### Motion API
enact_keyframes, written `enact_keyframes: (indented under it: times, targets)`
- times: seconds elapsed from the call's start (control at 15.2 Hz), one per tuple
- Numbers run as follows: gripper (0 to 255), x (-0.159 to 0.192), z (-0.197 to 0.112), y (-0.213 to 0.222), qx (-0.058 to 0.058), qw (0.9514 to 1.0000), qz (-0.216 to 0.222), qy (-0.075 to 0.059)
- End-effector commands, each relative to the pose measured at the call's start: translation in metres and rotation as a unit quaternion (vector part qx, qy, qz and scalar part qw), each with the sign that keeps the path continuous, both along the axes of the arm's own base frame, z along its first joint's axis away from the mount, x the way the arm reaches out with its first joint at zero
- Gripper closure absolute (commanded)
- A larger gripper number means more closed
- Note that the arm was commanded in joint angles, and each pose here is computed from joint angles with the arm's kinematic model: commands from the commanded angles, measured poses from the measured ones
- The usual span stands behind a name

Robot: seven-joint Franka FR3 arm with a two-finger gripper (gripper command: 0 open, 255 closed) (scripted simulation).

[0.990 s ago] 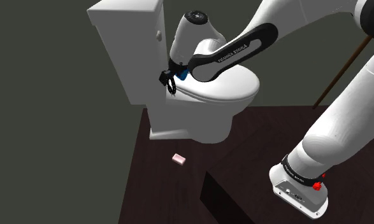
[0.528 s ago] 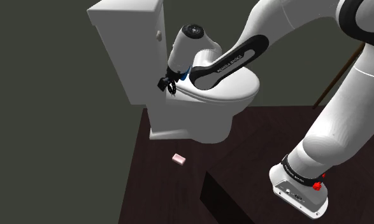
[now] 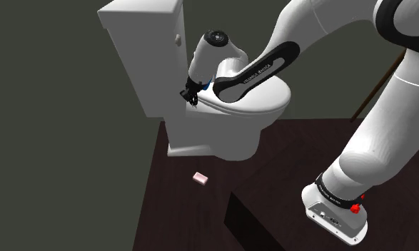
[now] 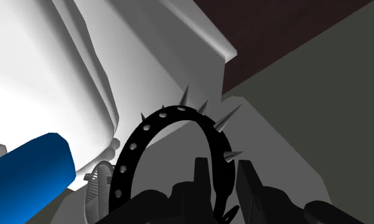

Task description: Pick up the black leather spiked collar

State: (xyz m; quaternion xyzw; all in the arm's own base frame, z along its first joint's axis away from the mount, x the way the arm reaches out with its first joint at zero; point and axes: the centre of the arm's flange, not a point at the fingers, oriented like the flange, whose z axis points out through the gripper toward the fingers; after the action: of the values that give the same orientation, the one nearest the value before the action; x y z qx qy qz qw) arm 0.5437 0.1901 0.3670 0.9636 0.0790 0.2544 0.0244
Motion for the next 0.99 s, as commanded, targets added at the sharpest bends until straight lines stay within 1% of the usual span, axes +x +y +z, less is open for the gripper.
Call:
enact_keyframes:
  times: [0.0,0.2,0.92]
  targets:
    - [255,0.0,0.0,0.0,0.0,1.0,0.0,0.0]
    - [255,0.0,0.001,0.001,0.0,1.0,0.0,0.0]
    - [255,0.0,0.059,0.001,0.0,1.0,0.0,0.0]
